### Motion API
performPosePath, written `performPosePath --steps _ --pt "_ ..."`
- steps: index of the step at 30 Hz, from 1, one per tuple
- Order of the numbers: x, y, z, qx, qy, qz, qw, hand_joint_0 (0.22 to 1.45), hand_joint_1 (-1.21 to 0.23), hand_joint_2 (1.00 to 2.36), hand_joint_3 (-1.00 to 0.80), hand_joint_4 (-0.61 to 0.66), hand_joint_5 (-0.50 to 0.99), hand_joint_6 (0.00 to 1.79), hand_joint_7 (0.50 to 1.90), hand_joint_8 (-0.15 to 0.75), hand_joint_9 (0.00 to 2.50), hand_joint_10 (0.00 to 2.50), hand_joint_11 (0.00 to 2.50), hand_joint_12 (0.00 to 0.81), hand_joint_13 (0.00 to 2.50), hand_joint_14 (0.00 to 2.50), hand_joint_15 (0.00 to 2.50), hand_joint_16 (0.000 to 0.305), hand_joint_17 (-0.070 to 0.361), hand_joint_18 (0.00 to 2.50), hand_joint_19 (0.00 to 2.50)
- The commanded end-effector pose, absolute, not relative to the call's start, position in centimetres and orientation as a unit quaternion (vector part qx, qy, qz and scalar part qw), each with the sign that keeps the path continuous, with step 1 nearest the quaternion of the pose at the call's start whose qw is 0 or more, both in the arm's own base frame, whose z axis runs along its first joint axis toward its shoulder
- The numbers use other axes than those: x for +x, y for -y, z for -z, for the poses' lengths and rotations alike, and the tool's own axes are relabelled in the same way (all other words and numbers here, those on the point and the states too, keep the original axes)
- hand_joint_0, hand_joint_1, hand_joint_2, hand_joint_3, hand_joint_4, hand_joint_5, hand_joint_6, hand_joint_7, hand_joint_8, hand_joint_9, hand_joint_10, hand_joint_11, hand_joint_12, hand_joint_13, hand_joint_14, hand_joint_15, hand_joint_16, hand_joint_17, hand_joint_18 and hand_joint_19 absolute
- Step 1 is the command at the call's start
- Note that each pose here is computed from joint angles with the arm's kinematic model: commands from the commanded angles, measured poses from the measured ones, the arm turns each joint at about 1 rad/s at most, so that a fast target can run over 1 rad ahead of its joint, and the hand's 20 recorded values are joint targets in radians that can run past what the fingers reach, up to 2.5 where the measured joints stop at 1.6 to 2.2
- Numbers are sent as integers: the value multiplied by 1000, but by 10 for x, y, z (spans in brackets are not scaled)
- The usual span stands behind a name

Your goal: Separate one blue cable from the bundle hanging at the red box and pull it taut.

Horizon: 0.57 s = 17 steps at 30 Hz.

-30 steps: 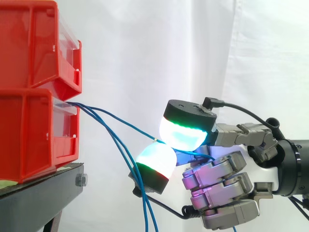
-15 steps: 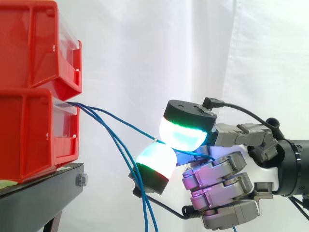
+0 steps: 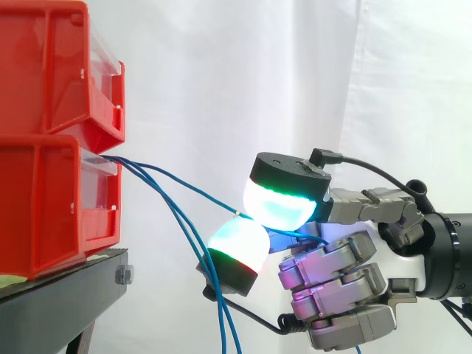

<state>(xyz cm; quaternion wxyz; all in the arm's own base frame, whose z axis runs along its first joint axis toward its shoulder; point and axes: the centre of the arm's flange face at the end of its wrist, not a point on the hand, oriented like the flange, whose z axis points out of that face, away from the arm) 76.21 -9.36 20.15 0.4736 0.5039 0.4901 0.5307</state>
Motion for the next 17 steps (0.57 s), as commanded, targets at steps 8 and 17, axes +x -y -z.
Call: performPosePath --steps 8,17 --pt "762 94 -202 504 -490 -531 474 645 -801 1017 -93 32 -163 874 985 344 1130 1613 1214 408 1154 1713 1205 43 97 1546 1753" --pt "762 94 -202 504 -490 -531 474 646 -802 1017 -96 32 -163 873 997 345 1131 1608 1216 406 1156 1705 1203 42 96 1545 1759"
